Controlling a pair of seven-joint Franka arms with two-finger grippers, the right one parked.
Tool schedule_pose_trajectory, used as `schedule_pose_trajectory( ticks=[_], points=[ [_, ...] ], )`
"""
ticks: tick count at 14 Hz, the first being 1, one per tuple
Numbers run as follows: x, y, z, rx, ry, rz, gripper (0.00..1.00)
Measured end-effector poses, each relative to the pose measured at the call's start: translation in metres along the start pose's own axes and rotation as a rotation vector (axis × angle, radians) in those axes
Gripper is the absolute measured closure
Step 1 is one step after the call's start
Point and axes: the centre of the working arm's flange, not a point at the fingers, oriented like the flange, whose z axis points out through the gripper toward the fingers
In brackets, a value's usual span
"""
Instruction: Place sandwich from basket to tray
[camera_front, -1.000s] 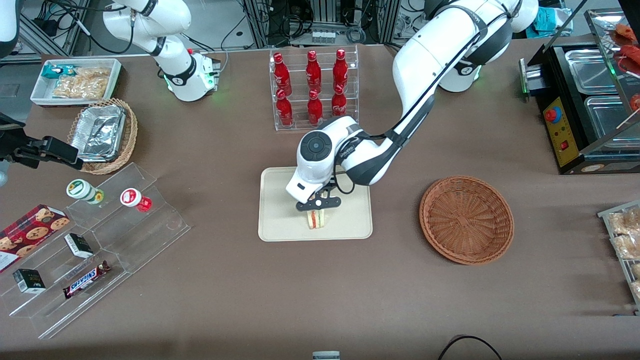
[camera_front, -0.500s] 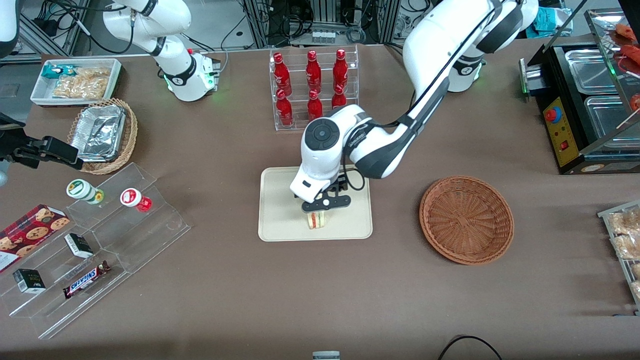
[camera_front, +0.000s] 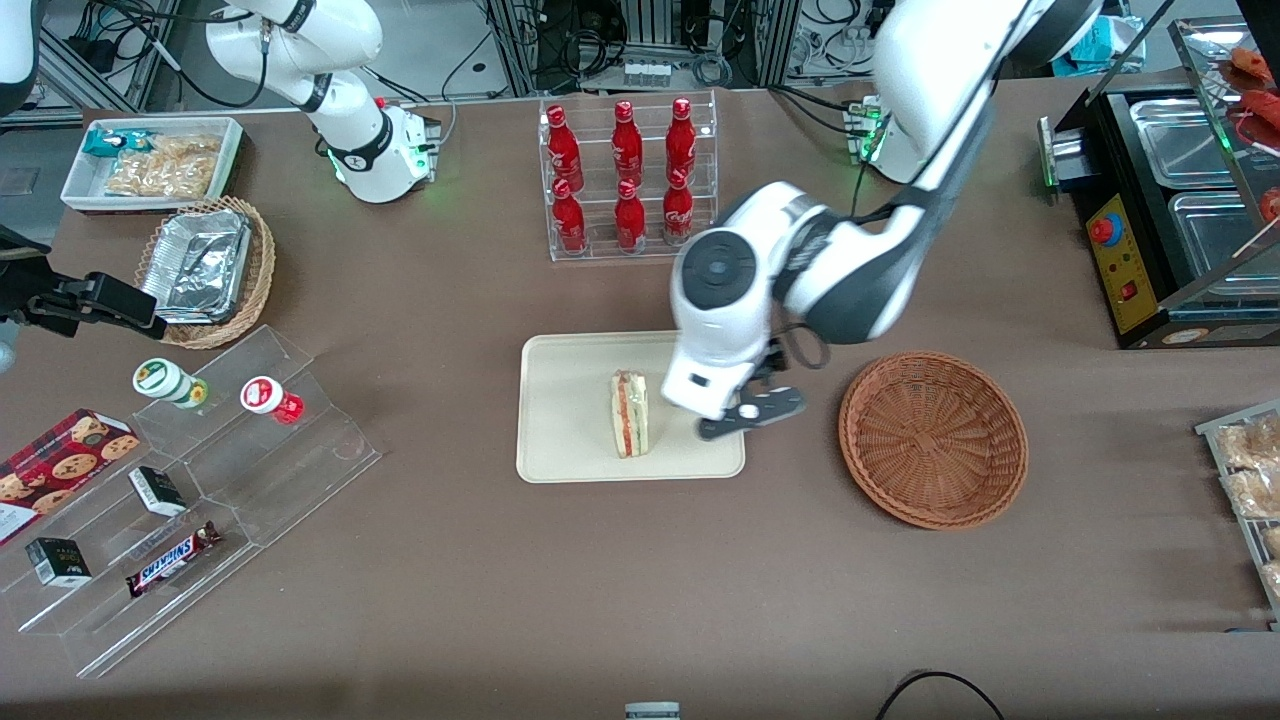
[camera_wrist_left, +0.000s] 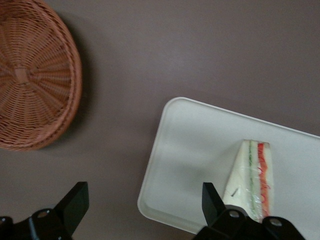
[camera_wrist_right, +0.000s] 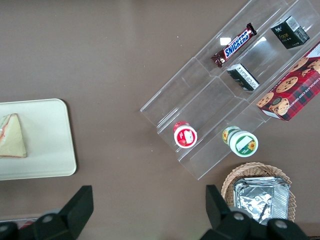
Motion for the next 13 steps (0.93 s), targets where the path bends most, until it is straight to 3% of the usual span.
schedule_pose_trajectory(
  ticks=[5, 9, 13],
  points=[
    [0.037, -0.123, -0.016, 0.009, -0.065, 0.118, 0.0],
    [0.031, -0.205, -0.031, 0.062, -0.11, 0.209, 0.0],
    [0.028, -0.27, -0.066, 0.046, -0.151, 0.274, 0.0]
  ],
)
